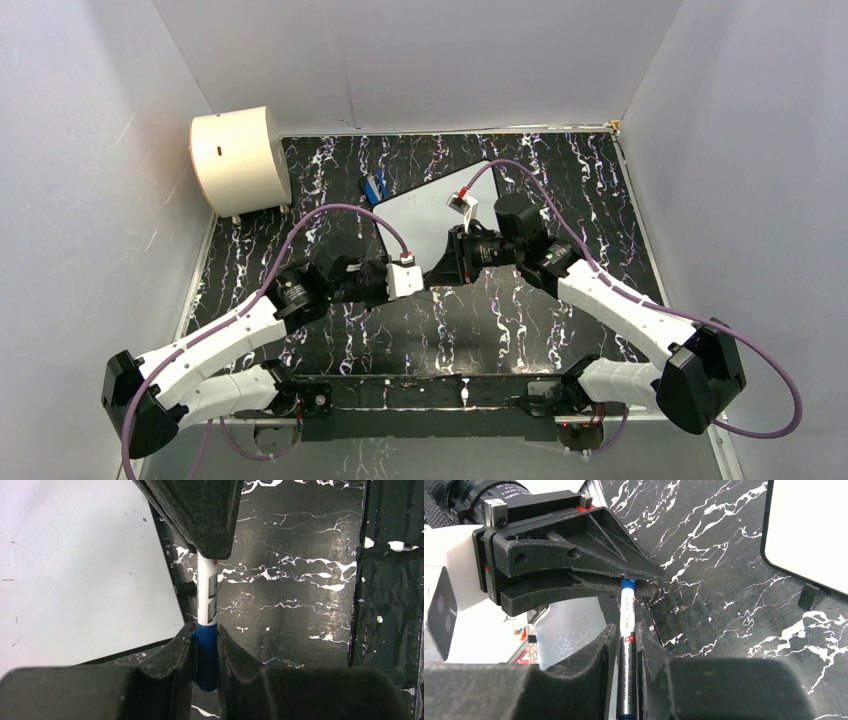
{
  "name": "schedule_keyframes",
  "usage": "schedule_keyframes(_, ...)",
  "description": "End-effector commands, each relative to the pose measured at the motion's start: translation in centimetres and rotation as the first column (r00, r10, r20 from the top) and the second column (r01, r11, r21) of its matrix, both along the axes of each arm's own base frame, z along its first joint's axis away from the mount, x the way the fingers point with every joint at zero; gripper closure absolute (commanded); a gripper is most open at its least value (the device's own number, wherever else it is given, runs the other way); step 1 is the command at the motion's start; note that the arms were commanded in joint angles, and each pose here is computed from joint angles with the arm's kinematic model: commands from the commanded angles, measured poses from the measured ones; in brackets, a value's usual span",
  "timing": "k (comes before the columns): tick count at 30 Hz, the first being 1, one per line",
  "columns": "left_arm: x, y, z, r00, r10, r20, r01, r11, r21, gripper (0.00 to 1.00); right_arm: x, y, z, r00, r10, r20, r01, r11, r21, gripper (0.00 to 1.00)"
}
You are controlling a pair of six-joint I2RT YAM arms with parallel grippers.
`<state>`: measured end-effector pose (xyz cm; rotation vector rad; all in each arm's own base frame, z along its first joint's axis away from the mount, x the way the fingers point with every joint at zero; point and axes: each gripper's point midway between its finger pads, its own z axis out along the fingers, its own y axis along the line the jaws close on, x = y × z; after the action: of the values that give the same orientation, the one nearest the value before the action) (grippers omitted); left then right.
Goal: Write a sentence on the whiteboard
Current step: Open the pen cap.
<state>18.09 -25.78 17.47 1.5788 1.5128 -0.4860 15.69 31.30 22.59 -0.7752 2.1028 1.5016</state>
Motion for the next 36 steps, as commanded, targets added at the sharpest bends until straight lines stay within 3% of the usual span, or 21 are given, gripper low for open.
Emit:
schedule_keyframes(1, 0.0, -0.4, 0.9, 1.0, -0.017, 0.011, 0.017, 0.999, -0.028, 1.0, 0.1, 0.7, 2.4, 0.998, 0.035, 0.047, -0.037, 0.998, 0.054, 0.73)
schedule_keyframes(11, 0.1, -0.5, 0.8, 1.0, -0.013, 0.005, 0.014, 1.0, -0.024, 1.0, -0.2, 0.5, 2.4, 0.998, 0.047, 0.052, -0.049, 0.998, 0.049, 0.76)
schedule_keyframes(15, 0.1, -0.5, 0.7, 1.0, -0.015, 0.002, 0.015, 1.0, -0.024, 1.0, -0.4, 0.5, 2.1, 0.998, 0.053, 0.046, -0.055, 0.998, 0.042, 0.83)
schedule_keyframes(19, 0.0, -0.6, 0.7, 1.0, -0.018, 0.0, 0.018, 1.0, -0.025, 1.0, -0.5, 0.3, 2.0, 0.997, 0.054, 0.054, -0.057, 0.998, 0.04, 1.0)
schedule_keyframes(36, 0.2, 0.1, 1.0, 0.999, -0.004, 0.043, 0.005, 1.0, -0.025, 1.0, -2.4, -2.3, 3.7, 0.985, 0.043, 0.168, -0.053, 0.997, 0.054, 1.0)
